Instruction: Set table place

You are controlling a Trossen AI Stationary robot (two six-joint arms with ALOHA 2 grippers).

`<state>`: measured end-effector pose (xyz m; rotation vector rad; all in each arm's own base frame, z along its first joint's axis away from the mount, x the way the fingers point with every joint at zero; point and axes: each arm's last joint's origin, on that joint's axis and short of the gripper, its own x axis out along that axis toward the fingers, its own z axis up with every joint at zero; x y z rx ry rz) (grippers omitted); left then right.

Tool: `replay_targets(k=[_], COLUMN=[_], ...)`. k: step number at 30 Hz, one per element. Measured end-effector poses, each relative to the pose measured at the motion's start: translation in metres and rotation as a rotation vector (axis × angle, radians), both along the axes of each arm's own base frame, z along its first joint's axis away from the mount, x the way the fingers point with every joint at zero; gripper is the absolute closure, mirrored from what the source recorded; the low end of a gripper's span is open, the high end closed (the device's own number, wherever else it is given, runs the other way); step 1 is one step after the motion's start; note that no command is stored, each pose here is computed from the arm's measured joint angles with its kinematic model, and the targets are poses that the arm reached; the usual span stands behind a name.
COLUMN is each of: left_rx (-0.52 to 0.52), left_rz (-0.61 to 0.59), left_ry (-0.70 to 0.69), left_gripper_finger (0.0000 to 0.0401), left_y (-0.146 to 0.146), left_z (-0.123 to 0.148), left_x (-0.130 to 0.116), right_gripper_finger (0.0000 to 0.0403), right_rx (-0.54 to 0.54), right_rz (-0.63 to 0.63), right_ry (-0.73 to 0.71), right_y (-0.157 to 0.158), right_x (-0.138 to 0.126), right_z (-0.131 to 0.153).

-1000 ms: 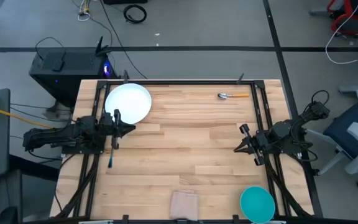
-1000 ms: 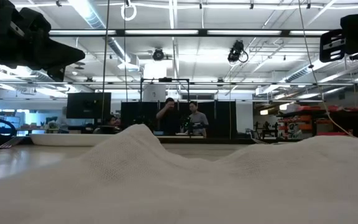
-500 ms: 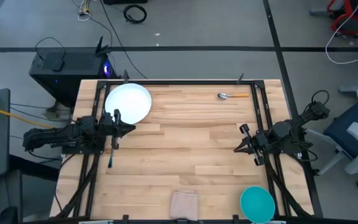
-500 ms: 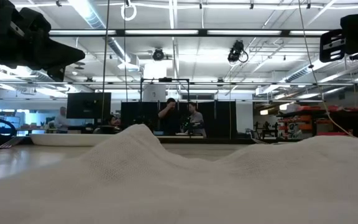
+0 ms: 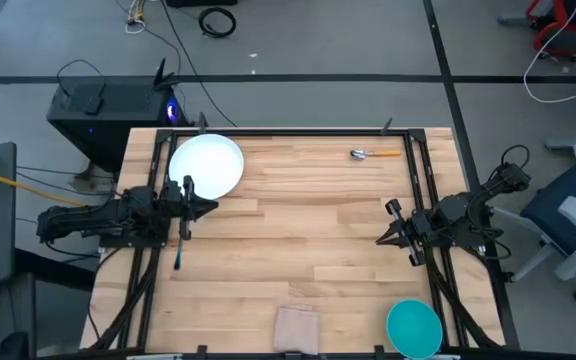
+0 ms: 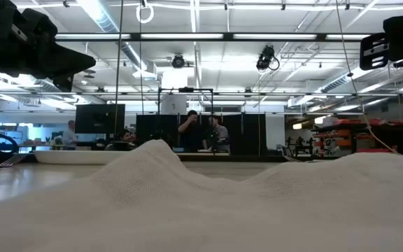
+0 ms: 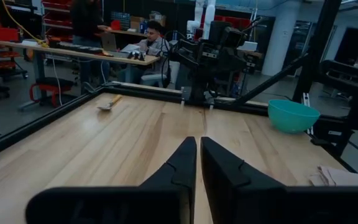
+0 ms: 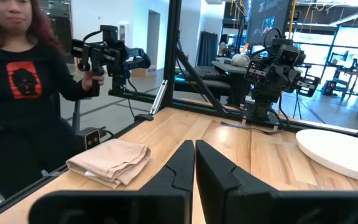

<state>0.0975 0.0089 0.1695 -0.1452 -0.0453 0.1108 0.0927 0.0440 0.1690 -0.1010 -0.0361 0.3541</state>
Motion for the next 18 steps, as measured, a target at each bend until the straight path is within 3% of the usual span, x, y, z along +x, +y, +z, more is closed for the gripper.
replay_targets(k=[18], left_rx=[-0.006], left_rz=[0.001], left_ry=[-0.008], left_gripper_finger=[0.0373], left_y=[0.0001], left_z=[0.0007], left_x=[0.0000], right_gripper_finger=[0.0380], right_rx=[0.000], right_rz=[0.000], right_ry=[0.000], right_y=[0.0000], right_x=[0.0000], right_z=[0.0000])
